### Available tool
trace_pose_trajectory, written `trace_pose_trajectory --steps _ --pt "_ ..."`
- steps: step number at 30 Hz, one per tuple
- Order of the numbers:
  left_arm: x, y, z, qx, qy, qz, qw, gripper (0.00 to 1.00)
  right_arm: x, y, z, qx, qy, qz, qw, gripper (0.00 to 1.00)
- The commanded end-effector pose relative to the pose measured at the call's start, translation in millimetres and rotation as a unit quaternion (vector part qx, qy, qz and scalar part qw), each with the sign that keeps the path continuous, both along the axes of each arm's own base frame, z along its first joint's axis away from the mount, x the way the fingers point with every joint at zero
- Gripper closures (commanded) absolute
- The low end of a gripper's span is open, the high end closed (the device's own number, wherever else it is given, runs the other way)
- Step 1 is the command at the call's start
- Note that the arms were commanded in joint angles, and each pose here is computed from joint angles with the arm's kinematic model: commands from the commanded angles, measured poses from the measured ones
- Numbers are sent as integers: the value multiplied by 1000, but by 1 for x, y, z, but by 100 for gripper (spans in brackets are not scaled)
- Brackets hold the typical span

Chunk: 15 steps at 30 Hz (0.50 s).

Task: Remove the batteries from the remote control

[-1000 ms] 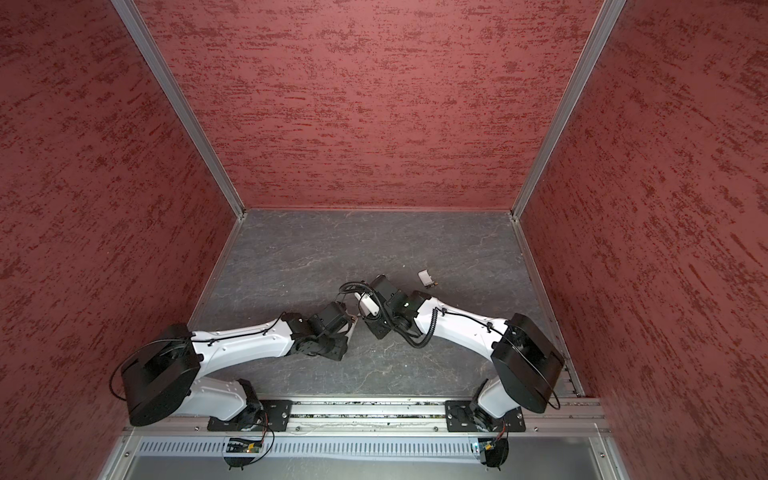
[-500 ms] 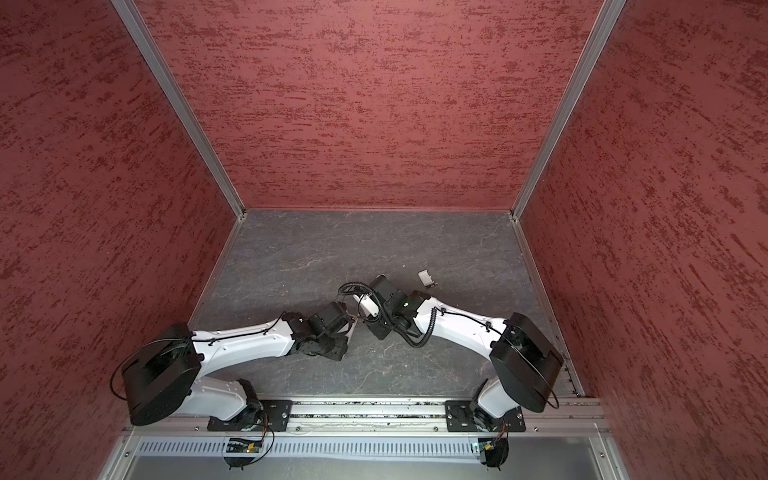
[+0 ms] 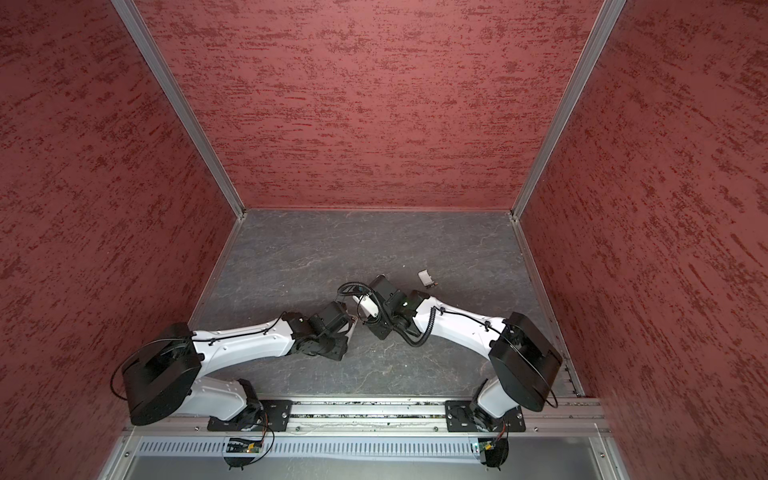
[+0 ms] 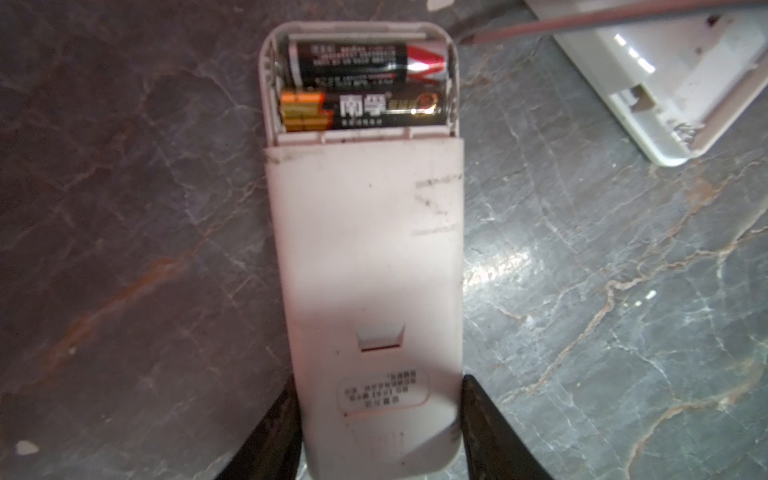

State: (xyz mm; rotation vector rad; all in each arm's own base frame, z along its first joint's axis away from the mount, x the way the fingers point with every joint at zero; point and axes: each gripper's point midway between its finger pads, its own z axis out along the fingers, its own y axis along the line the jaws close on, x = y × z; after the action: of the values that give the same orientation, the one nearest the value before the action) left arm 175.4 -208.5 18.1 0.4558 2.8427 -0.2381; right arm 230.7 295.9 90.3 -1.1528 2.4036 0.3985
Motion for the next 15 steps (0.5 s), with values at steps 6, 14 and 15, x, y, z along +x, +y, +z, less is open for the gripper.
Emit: trace_pose_trajectory --steps 6,14,15 --pt "-20 0 -15 4 53 -20 998 55 12 9 23 24 -34 5 999 100" --pt "-21 1 -16 5 55 -21 998 55 11 10 30 30 -40 8 999 100" --pt "-21 0 -16 4 54 -21 998 55 11 10 30 31 -39 8 999 100"
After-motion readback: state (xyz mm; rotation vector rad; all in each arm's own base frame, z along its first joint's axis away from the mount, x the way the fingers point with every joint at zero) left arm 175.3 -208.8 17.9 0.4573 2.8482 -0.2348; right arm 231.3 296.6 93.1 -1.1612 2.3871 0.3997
